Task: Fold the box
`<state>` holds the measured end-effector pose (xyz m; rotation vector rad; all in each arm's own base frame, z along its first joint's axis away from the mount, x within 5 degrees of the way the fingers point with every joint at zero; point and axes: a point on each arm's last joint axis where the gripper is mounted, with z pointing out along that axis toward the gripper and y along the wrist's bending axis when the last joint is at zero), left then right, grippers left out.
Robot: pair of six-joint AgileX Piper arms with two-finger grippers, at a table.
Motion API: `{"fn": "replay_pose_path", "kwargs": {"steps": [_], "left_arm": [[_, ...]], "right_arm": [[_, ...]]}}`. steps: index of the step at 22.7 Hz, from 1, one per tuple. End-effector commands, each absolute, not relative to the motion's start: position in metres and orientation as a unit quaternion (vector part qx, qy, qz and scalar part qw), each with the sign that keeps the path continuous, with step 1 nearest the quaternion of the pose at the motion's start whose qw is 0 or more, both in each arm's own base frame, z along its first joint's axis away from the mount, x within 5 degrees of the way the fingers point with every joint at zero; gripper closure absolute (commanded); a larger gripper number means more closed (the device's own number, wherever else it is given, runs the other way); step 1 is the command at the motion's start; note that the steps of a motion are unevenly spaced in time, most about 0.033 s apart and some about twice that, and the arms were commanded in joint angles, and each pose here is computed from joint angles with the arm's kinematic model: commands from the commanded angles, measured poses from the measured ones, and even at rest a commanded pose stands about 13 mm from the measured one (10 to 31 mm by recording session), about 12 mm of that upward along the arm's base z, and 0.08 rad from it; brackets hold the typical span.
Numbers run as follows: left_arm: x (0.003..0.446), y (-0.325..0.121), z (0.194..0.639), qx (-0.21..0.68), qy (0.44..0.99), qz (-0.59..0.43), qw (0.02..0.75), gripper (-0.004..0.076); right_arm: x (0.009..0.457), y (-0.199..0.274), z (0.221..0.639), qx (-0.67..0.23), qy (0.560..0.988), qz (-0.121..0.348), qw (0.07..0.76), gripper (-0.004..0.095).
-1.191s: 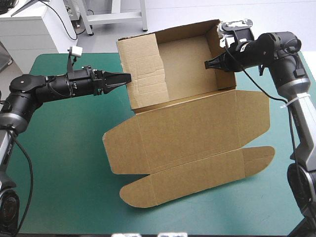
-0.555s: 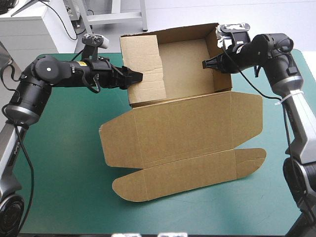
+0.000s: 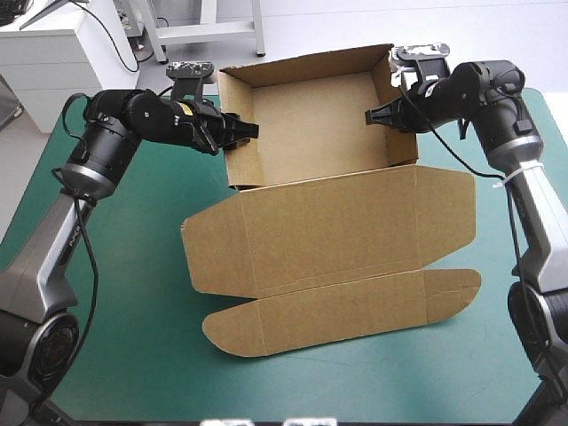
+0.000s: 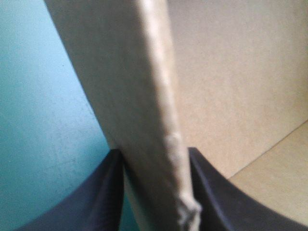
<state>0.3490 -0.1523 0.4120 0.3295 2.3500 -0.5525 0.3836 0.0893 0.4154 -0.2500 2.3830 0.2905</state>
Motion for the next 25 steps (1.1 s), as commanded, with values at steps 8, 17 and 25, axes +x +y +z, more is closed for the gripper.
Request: {"fn": "replay_pose_path", "kwargs": {"steps": [8, 17, 25], "left_arm": [[0.340, -0.154, 0.435, 0.134, 0.884, -0.235, 0.381, 0.0731], [0.373, -0.162, 0.357, 0.147, 0.948, -0.168, 0.227, 0.0731], [0.389, -0.155, 0.317, 0.160, 0.969, -0.082, 0.169, 0.0731]], "right_arm": [[0.381, 0.113, 0.419, -0.124, 0.918, 0.124, 0.356, 0.0923], [0.393, 0.134, 0.371, -0.147, 0.949, 0.142, 0.240, 0.0923], [0.414, 0.139, 0.329, -0.140, 0.962, 0.133, 0.193, 0.0923]]}}
